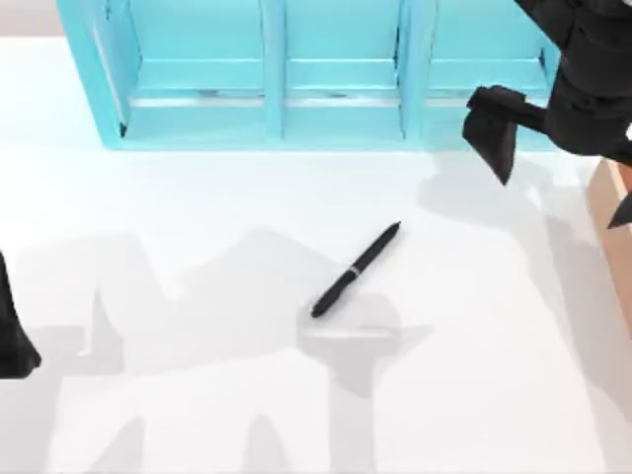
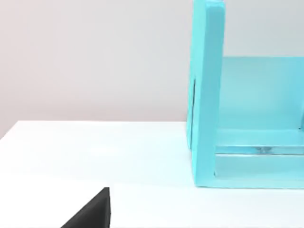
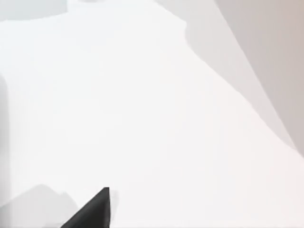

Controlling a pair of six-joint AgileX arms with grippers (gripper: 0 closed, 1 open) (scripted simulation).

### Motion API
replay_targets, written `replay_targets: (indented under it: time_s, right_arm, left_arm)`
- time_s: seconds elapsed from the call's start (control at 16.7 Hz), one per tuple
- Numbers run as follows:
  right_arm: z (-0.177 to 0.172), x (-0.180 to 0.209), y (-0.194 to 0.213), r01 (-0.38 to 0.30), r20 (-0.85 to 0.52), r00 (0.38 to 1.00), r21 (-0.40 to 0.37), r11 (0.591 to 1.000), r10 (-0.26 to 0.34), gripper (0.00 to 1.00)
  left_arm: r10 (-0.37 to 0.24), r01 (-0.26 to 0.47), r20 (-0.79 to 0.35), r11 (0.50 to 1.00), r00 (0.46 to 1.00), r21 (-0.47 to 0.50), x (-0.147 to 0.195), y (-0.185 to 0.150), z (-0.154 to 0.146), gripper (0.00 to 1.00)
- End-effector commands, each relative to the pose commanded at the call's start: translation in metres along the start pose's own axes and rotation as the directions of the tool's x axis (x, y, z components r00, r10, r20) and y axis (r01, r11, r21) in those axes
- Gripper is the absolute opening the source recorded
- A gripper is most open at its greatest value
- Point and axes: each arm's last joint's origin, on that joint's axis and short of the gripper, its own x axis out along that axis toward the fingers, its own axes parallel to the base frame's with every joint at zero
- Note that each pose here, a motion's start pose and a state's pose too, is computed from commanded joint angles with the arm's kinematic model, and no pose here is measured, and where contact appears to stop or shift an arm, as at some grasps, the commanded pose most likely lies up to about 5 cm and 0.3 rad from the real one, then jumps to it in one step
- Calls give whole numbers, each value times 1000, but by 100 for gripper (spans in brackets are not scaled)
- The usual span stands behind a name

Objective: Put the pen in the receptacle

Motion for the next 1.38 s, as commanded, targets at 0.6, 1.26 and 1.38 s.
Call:
replay_targets:
  time_s: [0.6,1.26,1.38]
  right_arm:
    - [-38,57,152,142,-39,990,77,987,-139,100]
    - [-57,65,171,90,-31,996,103,991,-87,100]
    - [-58,68,172,92,-32,996,101,991,-89,100]
  left_arm:
    - [0,0,0,1000,1000,0,0,0,0,100]
    - [0,0,0,1000,1000,0,0,0,0,100]
    - [0,0,0,1000,1000,0,0,0,0,100]
